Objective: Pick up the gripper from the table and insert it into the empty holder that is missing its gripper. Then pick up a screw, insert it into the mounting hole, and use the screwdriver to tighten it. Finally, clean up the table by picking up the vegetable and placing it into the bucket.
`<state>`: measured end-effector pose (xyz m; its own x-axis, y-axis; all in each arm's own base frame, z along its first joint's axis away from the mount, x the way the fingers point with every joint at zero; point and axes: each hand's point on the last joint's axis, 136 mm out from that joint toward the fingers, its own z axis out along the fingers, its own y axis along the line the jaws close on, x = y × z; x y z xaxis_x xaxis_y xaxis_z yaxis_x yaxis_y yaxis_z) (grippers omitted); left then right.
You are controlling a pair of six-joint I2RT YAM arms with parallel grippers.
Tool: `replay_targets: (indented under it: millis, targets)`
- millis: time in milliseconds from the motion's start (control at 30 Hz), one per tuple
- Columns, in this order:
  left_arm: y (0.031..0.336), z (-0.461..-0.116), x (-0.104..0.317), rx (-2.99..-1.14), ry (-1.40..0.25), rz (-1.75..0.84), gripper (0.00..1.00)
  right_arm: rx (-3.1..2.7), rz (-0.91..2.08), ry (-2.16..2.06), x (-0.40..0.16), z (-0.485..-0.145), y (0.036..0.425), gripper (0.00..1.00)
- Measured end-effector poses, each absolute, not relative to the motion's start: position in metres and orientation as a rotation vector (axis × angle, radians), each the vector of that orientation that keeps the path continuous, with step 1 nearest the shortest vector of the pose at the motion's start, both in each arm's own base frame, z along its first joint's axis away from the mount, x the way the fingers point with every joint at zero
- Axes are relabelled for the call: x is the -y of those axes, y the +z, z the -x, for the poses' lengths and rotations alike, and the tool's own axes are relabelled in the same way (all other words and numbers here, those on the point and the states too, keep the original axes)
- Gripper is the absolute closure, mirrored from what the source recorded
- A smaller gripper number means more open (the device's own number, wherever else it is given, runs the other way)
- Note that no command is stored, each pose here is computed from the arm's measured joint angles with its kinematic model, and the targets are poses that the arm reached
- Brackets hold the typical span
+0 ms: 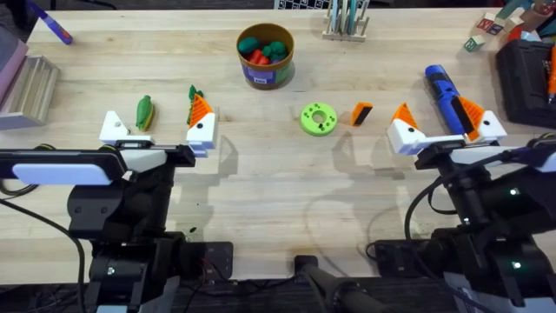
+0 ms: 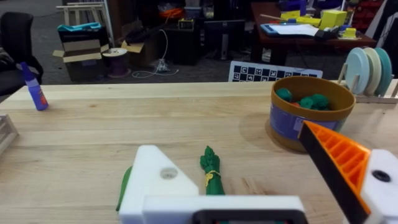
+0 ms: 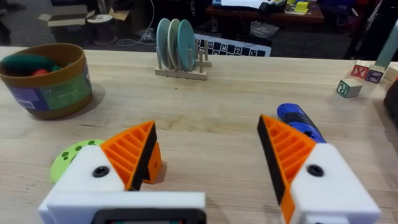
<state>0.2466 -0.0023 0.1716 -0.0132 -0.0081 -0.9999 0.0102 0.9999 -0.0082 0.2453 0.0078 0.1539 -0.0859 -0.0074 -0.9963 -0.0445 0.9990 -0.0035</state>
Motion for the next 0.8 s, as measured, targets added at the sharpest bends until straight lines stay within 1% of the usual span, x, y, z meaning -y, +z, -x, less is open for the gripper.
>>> replay_targets:
  millis: [367,467,533,667,800]
  targets:
    - [0.172,-0.247,0.002,-1.583,-0.015,-0.002,0.015,-1.656,0.039,0.031,-0.008,-0.245,0.154,0.009]
    - [0.179,-0.247,0.002,-1.553,-0.015,-0.002,0.015,-1.646,0.039,0.03,-0.008,-0.246,0.156,0.009]
    - [0.194,-0.246,0.002,-1.491,-0.015,-0.002,0.015,-1.609,0.04,0.03,-0.008,-0.246,0.166,0.008]
    - [0.223,-0.242,0.002,-1.375,-0.015,-0.002,0.016,-1.491,0.041,0.027,-0.008,-0.245,0.196,0.008]
    - [0.231,-0.239,0.0,-1.389,-0.008,0.007,0.015,-1.425,0.057,0.007,-0.008,-0.239,0.227,0.009]
